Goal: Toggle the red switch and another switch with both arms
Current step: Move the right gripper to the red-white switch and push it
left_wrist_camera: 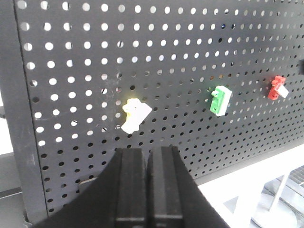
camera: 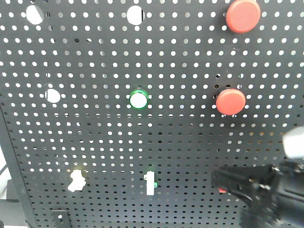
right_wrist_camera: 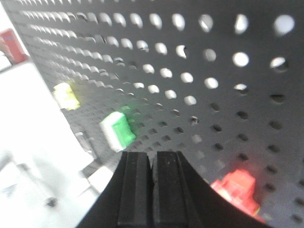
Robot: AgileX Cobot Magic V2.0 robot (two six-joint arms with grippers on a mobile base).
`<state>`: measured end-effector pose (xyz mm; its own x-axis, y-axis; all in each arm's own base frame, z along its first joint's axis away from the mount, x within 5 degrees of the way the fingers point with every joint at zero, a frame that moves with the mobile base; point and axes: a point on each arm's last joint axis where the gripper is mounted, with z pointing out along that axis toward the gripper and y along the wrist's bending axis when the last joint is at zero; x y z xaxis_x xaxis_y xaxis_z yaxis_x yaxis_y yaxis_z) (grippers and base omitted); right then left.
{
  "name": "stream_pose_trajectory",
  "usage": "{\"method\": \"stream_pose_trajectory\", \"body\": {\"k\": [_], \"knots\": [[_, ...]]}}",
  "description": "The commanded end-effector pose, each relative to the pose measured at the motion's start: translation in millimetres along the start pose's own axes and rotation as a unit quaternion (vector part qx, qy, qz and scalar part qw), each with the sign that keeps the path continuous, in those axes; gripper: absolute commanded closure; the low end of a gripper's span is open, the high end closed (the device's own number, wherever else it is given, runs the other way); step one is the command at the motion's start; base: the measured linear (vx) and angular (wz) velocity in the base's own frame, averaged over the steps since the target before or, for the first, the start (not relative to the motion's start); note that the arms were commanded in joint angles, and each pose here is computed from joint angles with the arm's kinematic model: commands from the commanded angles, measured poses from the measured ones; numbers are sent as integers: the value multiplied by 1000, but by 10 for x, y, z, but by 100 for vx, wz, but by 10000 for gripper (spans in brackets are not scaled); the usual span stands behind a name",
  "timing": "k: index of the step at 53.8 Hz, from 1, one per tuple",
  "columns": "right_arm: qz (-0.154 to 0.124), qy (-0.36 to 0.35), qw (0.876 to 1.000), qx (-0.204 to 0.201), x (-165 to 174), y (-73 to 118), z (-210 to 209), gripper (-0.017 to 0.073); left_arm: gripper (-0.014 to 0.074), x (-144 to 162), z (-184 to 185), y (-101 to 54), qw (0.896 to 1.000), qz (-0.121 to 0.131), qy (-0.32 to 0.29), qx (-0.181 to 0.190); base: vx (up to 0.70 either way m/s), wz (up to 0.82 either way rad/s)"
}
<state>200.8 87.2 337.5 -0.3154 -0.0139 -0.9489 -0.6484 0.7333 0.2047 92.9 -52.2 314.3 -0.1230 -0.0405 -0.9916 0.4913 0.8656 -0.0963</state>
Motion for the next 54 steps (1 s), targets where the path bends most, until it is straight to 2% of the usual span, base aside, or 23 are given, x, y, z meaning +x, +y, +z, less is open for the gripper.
{"method": "stream_pose_trajectory", "body": {"k": [1, 10, 29, 42, 46, 54], "knots": [[-2, -28, 1000, 3, -124, 46, 18, 566, 591, -141, -16, 8, 999, -6, -41, -9, 0, 0], [2, -16, 999, 32, -73, -29, 138, 566, 591, -141, -16, 8, 999, -5, -41, -9, 0, 0], [3, -37, 998, 53, -135, -18, 46, 566, 591, -131, -15, 3, 999, -4, -35, -6, 0, 0], [32, -3, 997, 67, -40, -104, 149, 566, 591, -131, -15, 3, 999, -3, -35, -6, 0, 0], [44, 16, 997, 64, 8, -121, 190, 566, 591, -131, -15, 3, 999, -3, -35, -6, 0, 0], [51, 60, 996, 40, 108, -109, 250, 566, 591, -132, -15, 4, 999, -3, -36, -7, 0, 0]]}}
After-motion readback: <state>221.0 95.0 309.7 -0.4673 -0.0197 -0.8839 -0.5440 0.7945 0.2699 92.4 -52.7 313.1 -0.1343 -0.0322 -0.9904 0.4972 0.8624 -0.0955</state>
